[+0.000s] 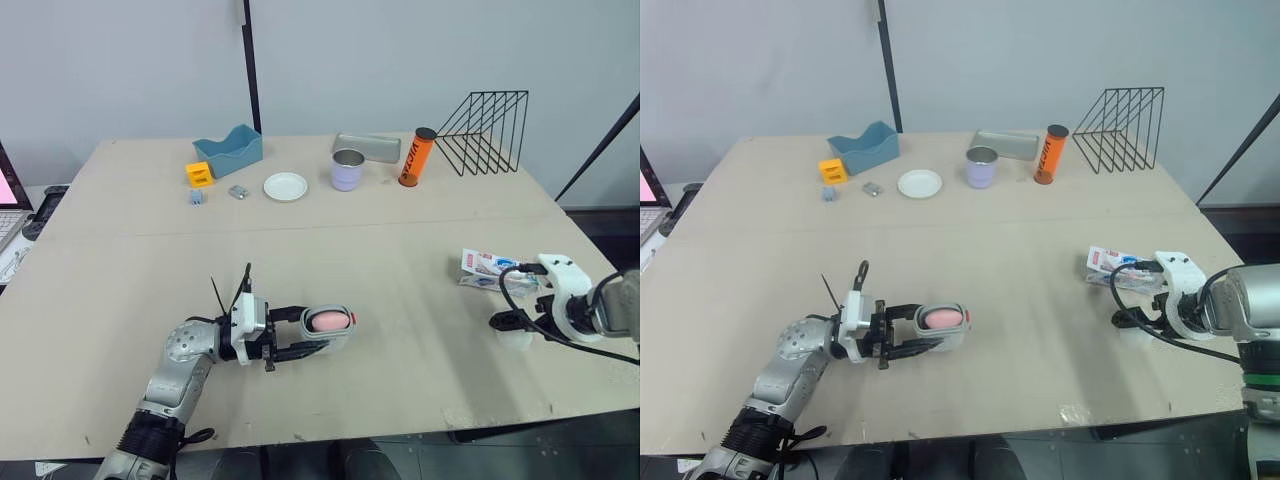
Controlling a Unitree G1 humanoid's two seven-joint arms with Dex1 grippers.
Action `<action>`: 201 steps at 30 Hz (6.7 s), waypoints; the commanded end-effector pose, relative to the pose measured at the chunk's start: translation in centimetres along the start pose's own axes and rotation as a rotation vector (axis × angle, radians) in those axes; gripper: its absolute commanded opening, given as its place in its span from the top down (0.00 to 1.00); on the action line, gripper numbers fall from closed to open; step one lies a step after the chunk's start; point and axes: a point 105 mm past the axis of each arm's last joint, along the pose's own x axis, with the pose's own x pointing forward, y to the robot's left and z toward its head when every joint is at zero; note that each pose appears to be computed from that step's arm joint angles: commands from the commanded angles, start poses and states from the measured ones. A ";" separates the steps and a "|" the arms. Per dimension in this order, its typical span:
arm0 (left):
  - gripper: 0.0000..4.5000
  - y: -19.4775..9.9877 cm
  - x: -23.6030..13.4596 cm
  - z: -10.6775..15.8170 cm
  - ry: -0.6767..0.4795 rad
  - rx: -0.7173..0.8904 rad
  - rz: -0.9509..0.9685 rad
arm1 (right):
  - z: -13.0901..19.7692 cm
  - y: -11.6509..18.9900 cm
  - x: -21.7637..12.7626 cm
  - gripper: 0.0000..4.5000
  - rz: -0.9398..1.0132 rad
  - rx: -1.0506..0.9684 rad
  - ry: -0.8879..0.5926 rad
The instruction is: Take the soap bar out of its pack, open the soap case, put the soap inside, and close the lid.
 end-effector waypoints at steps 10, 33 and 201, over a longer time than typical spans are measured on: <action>0.57 -0.1 0.5 1.0 -0.032 0.054 0.016 | 0.7 0.1 1.5 0.00 -0.003 -0.003 0.003; 0.57 0.7 0.9 1.2 -0.032 0.072 -0.020 | 4.1 6.3 -2.2 0.57 0.082 -0.839 -0.264; 0.57 3.4 7.6 -1.8 -0.018 0.008 -0.029 | 2.9 24.1 -5.3 0.57 0.573 -1.468 -0.058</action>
